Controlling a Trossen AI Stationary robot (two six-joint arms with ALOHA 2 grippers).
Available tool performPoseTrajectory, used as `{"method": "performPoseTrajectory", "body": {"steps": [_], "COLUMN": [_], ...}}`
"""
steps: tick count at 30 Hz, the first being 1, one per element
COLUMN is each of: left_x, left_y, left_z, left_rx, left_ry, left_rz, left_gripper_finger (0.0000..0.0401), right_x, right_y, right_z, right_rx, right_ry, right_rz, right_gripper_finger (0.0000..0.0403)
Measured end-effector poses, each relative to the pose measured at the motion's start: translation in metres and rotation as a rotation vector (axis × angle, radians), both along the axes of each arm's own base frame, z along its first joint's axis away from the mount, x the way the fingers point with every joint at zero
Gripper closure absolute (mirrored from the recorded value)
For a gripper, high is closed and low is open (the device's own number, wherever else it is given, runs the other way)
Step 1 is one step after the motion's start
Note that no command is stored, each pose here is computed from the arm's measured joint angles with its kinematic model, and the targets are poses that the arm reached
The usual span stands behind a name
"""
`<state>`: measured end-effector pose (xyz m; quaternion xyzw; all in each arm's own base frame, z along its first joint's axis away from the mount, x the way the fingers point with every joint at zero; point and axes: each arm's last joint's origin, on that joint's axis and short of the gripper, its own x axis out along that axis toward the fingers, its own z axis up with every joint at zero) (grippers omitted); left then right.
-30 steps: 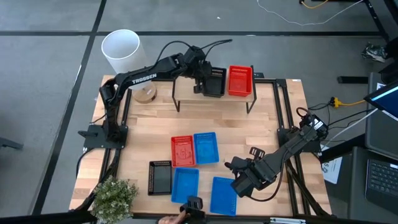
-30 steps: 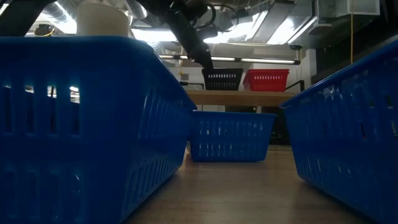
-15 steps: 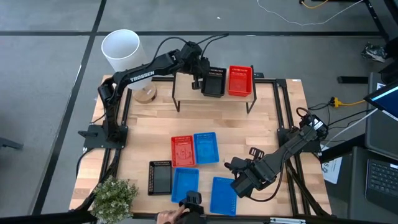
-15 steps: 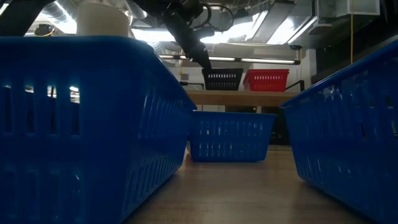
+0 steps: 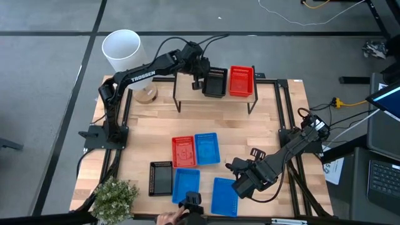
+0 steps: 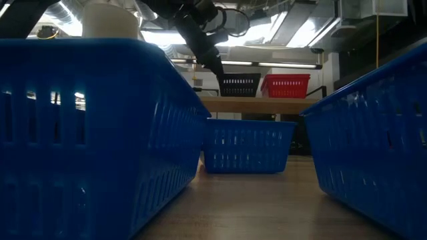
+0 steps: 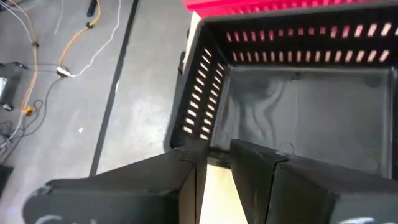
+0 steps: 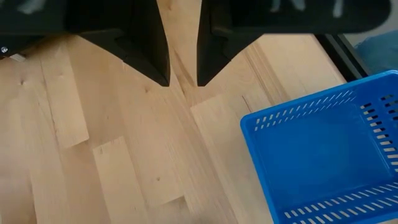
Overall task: Stack baskets on shelf by color
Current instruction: Stack the top black bin on top of the other black bin on the shelf
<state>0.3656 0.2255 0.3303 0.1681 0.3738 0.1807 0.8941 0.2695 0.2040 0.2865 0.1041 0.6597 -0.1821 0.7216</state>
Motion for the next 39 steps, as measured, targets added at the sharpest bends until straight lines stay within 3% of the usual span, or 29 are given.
{"method": "performPoseTrajectory", "body": {"steps": [8, 14, 20, 26, 30, 36, 39], "left_x": [0.002, 0.006, -0.011, -0.057, -0.094, -0.131, -0.145], "left_y": [0.001, 0.002, -0.022, -0.055, -0.075, -0.100, -0.109], "left_z": [0.003, -0.010, 0.033, 0.083, 0.107, 0.119, 0.120], "left_rx": [0.016, 0.003, 0.059, 0.064, -0.016, -0.139, -0.174], "left_ry": [-0.036, 0.019, -0.052, -0.081, -0.115, -0.081, -0.035], "left_rz": [-0.010, 0.001, -0.015, -0.027, 0.013, 0.025, 0.029], "left_gripper_finger": [0.0338, 0.0338, 0.0338, 0.0338, 0.0338, 0.0338, 0.0338], "right_x": [0.000, 0.001, 0.018, 0.041, 0.055, 0.071, 0.074], "right_y": [0.000, -0.001, -0.026, -0.076, -0.119, -0.206, -0.255], "right_z": [0.000, 0.000, 0.005, 0.035, 0.065, 0.098, 0.104], "right_rx": [0.000, -0.036, -0.133, -0.269, -0.370, -0.439, -0.413], "right_ry": [0.000, -0.026, -0.073, -0.121, -0.156, -0.184, -0.201], "right_rz": [0.000, 0.007, 0.014, 0.046, 0.093, 0.138, 0.175], "right_gripper_finger": [0.0324, 0.0324, 0.0324, 0.0324, 0.0324, 0.0324, 0.0324]}}
